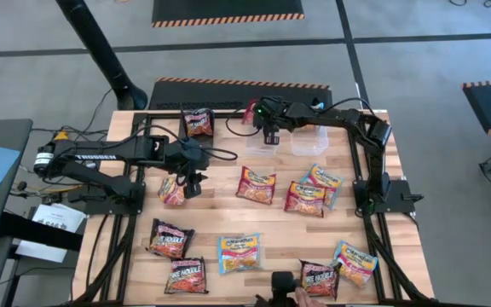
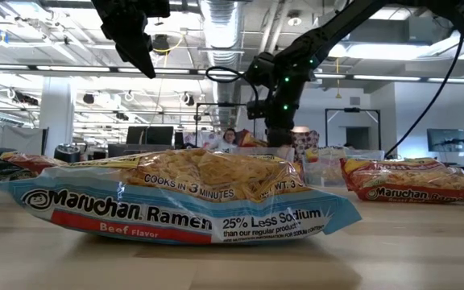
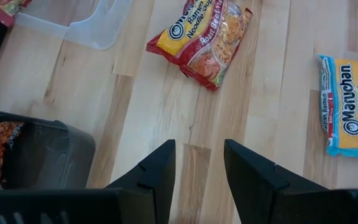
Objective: Sort Maruchan noodles
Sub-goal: Put the red noodle pack into the left transparent bin
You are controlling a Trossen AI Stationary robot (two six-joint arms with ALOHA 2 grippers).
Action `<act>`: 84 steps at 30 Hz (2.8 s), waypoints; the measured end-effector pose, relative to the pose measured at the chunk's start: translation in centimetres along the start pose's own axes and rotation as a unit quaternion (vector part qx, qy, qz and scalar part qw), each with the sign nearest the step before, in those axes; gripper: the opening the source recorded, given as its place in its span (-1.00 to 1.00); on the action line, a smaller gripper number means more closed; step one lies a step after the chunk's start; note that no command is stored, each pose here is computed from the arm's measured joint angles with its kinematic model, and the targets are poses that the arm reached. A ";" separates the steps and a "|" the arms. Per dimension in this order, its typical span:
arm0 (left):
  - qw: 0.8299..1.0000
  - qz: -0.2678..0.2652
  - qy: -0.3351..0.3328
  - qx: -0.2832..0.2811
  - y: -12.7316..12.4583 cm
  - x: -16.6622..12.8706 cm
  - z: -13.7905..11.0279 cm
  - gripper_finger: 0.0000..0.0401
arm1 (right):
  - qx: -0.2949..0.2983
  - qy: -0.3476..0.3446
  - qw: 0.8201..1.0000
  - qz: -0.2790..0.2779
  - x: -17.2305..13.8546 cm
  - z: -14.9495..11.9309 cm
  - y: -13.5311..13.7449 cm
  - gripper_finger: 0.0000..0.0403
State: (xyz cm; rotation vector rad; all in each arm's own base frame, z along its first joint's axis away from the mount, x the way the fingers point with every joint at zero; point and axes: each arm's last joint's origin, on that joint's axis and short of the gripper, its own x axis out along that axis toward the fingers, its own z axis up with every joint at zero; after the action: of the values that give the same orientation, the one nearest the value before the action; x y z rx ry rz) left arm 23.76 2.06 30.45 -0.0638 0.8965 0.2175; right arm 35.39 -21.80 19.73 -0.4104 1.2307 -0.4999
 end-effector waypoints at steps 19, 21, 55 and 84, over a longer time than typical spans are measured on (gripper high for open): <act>1.000 0.001 0.000 0.000 0.0 0.0 0.0 -0.38 | -0.022 -0.023 0.999 -0.002 -0.9 0.8 0.5 -0.47; 1.000 0.001 0.000 0.000 0.0 0.0 0.0 -0.38 | -0.026 -0.037 0.999 0.011 -1.0 1.1 0.8 -0.47; 1.000 0.002 0.000 0.009 0.0 0.0 0.0 -0.38 | 0.080 -0.114 0.989 0.049 1.8 1.6 0.1 -0.47; 1.000 0.002 0.000 0.007 0.0 0.0 0.0 -0.38 | 0.132 -0.030 0.987 0.082 2.3 -0.4 0.1 -0.47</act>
State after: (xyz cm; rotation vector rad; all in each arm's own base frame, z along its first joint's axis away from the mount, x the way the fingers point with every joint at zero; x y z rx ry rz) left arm 23.76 2.08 30.45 -0.0483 0.8980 0.2145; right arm 35.60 -23.02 17.77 -0.0976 1.1111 -0.4983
